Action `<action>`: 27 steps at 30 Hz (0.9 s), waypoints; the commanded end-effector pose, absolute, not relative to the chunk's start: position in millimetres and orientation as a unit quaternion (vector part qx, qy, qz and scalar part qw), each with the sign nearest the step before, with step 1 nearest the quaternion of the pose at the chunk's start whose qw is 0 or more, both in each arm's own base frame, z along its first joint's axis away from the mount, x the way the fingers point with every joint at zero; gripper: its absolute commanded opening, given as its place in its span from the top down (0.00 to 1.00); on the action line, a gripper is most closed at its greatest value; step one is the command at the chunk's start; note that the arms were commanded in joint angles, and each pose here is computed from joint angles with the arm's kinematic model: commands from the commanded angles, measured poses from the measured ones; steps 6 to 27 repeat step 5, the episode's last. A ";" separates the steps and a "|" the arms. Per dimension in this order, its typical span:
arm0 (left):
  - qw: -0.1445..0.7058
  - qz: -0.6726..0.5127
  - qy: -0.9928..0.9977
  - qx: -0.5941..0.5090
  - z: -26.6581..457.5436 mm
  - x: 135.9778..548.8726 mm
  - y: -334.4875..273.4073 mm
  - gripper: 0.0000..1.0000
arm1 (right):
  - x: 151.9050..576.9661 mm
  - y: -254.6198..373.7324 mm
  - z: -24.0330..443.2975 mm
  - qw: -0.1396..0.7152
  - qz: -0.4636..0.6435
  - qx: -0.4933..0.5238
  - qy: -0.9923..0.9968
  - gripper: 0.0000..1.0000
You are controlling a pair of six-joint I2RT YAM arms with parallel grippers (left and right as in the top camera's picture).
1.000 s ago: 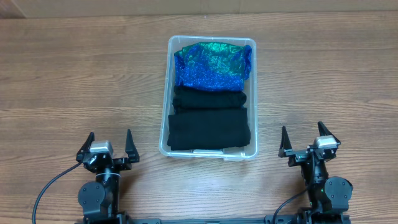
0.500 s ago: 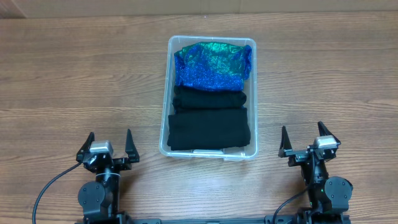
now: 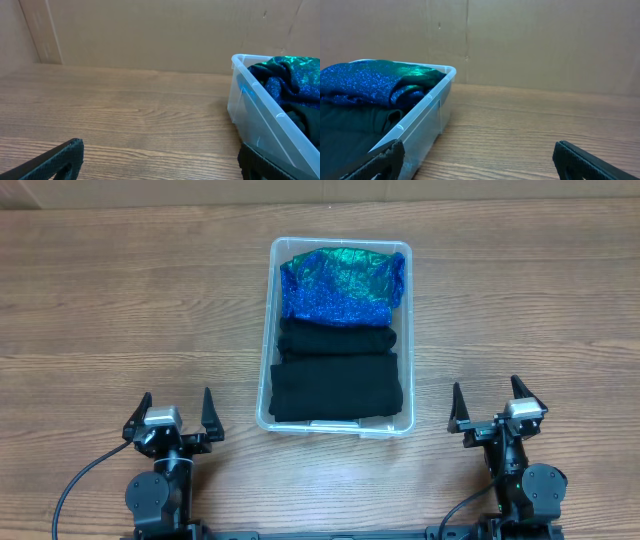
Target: Pack container
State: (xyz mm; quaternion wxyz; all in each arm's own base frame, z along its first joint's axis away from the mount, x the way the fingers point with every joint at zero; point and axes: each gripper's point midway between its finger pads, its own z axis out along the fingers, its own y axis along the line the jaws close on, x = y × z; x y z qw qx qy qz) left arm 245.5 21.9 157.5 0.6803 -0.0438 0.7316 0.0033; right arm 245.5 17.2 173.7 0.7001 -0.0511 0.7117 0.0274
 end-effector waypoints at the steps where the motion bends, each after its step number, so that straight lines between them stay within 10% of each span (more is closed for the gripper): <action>1: 0.683 -0.006 0.729 -0.040 158.2 245.3 18.5 0.00 | 245.8 16.9 171.4 0.701 0.026 -0.050 0.711 0.00; 27: 0.683 -0.006 0.729 -0.040 158.2 245.3 18.5 0.00 | 245.8 16.9 171.4 0.701 0.026 -0.050 0.711 0.00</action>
